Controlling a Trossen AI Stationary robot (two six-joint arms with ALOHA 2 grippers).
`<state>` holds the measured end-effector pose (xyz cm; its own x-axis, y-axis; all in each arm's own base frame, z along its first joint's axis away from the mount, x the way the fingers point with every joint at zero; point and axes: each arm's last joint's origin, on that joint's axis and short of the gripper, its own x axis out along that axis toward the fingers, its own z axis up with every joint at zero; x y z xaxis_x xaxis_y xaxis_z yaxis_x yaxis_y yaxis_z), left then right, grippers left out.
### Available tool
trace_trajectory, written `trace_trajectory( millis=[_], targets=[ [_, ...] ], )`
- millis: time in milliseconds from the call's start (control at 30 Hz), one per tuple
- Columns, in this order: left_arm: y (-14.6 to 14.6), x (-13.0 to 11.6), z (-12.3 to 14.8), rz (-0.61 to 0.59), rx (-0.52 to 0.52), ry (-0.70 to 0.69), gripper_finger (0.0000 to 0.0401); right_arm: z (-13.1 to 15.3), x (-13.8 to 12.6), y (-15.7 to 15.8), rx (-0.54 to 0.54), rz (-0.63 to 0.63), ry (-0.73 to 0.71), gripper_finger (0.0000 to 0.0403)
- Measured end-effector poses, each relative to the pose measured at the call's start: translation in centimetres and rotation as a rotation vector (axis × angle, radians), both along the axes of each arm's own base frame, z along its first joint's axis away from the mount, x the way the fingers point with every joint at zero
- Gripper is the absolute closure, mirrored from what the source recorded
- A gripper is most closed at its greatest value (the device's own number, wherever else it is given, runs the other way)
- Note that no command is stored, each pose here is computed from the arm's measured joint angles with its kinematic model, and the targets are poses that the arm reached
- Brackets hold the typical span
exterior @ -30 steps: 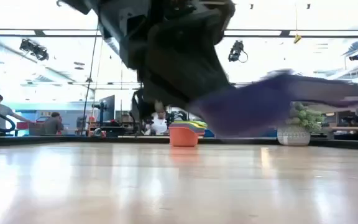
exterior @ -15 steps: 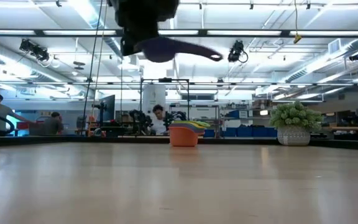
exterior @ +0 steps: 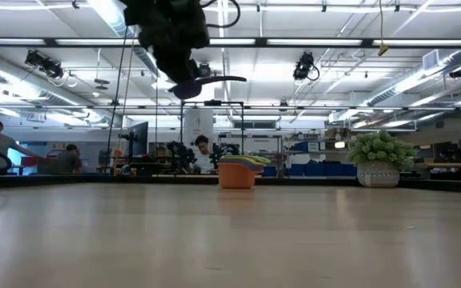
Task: Nest measuring cups in basket
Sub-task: Stack the dark blue measuring cup on top of the green measuring cup
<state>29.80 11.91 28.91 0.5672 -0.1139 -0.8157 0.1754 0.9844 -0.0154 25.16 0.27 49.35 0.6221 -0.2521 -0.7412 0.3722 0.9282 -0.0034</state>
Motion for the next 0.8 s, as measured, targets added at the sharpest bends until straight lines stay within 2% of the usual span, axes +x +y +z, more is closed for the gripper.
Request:
trace_trajectory(
  millis=[100,200,367,567,667,800],
  targets=[
    [1.8,0.0,-0.1,-0.024,0.138,-0.027,0.0393,-0.2,0.4,-0.7,-0.033,-0.166,-0.018,0.0402],
    [2.9,0.0,-0.6,-0.091,0.226,-0.021,0.0393,-0.3,0.5,-1.3,-0.047,-0.286,-0.039,0.0402],
    [3.8,0.7,-1.2,-0.111,0.281,-0.049,0.0393,-0.4,0.5,-2.3,-0.061,-0.355,-0.047,0.0402],
    [5.4,1.8,-1.1,-0.085,0.368,-0.159,0.0393,-0.7,0.9,-3.6,-0.066,-0.401,-0.035,0.0402],
    [6.3,1.7,-1.1,-0.095,0.392,-0.185,0.0393,-0.9,1.3,-4.3,-0.060,-0.423,-0.033,0.0402],
    [7.7,1.9,-1.5,-0.120,0.375,-0.207,0.0393,-1.2,1.9,-5.4,-0.052,-0.461,-0.034,0.0402]
  ],
)
